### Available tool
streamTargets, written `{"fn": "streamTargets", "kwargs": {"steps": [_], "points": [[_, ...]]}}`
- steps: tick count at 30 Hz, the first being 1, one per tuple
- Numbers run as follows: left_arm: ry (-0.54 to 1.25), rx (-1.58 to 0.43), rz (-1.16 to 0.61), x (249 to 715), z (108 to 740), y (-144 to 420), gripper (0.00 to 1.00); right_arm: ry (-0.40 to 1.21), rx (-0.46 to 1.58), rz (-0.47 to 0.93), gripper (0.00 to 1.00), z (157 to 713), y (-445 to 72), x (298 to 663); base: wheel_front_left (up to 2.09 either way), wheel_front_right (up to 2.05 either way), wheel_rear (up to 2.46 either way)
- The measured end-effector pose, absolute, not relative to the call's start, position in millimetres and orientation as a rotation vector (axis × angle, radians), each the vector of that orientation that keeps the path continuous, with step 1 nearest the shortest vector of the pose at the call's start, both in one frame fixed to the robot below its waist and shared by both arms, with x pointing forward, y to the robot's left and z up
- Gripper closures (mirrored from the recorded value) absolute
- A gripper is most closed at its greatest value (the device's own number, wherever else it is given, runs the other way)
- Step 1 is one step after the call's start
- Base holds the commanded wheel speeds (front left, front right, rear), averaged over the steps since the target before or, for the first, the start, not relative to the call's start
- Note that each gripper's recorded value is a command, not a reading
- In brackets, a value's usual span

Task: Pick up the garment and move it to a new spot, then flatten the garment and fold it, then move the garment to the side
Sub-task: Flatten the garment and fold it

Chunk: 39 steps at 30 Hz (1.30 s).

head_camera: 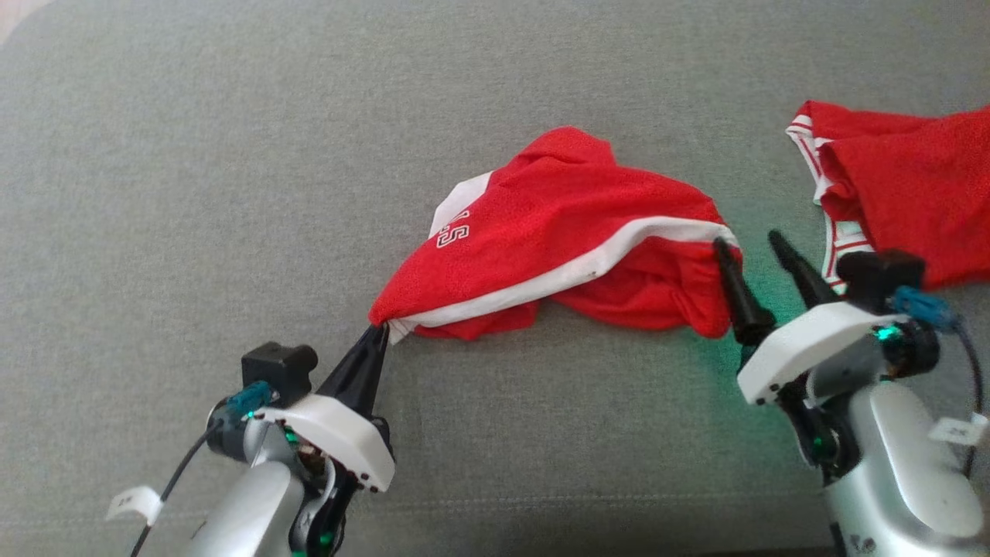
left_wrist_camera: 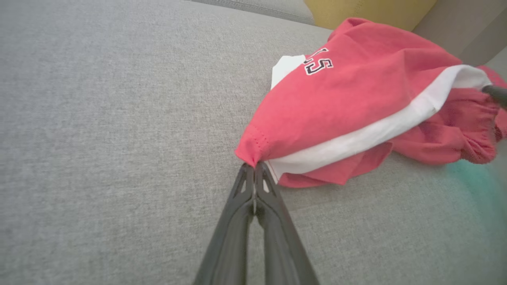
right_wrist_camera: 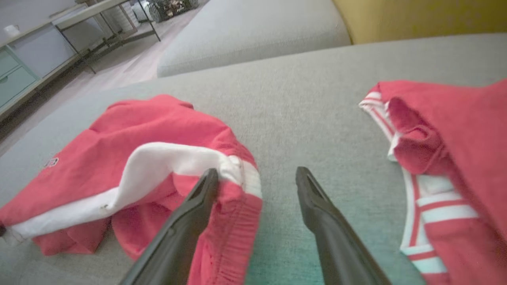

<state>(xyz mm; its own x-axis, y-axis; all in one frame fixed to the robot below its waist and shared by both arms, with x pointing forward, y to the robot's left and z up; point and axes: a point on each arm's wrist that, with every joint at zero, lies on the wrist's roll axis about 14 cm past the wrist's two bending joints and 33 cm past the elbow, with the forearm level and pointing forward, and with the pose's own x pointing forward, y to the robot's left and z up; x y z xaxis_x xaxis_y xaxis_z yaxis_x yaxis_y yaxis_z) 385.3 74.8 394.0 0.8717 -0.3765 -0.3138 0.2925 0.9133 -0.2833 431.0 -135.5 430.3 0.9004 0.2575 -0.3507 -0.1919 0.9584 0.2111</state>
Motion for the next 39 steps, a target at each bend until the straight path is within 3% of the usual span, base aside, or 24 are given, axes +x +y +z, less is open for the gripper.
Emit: {"fn": "streamTargets", "kwargs": {"steps": [5, 6, 7, 13, 19, 29, 39], "points": [[0.373, -0.23, -0.342, 387.0, 392.9, 78.6, 1.0, 0.49, 0.225, 0.278, 0.0, 402.5, -117.2, 427.0, 0.0, 0.0, 0.0], [0.372, -0.23, -0.34, 387.0, 392.7, 79.2, 1.0, 0.491, 0.229, 0.284, 0.53, 402.0, -115.1, 427.4, 0.0, 0.0, 0.0], [0.369, -0.231, -0.338, 387.1, 392.7, 79.6, 1.0, 0.493, 0.241, 0.289, 1.0, 401.7, -113.0, 427.5, 0.0, 0.0, 0.0], [0.339, -0.219, -0.324, 390.2, 397.4, 83.4, 1.0, 0.392, 0.207, 0.278, 1.0, 418.4, -124.5, 437.9, 0.0, 0.0, 0.0], [0.195, -0.202, -0.285, 407.6, 434.5, 96.8, 1.0, 0.244, 0.186, 0.291, 1.0, 457.7, -124.1, 446.3, 0.0, 0.0, 0.0], [-0.208, -0.15, -0.296, 425.9, 564.0, 105.1, 1.0, -0.043, 0.187, 0.289, 1.0, 560.1, -131.7, 446.9, 0.0, 0.0, 0.0], [-0.571, -0.11, -0.366, 393.3, 701.5, 93.3, 1.0, -0.239, 0.228, 0.275, 1.0, 654.8, -146.6, 400.7, 0.0, 0.0, 0.0]]}}
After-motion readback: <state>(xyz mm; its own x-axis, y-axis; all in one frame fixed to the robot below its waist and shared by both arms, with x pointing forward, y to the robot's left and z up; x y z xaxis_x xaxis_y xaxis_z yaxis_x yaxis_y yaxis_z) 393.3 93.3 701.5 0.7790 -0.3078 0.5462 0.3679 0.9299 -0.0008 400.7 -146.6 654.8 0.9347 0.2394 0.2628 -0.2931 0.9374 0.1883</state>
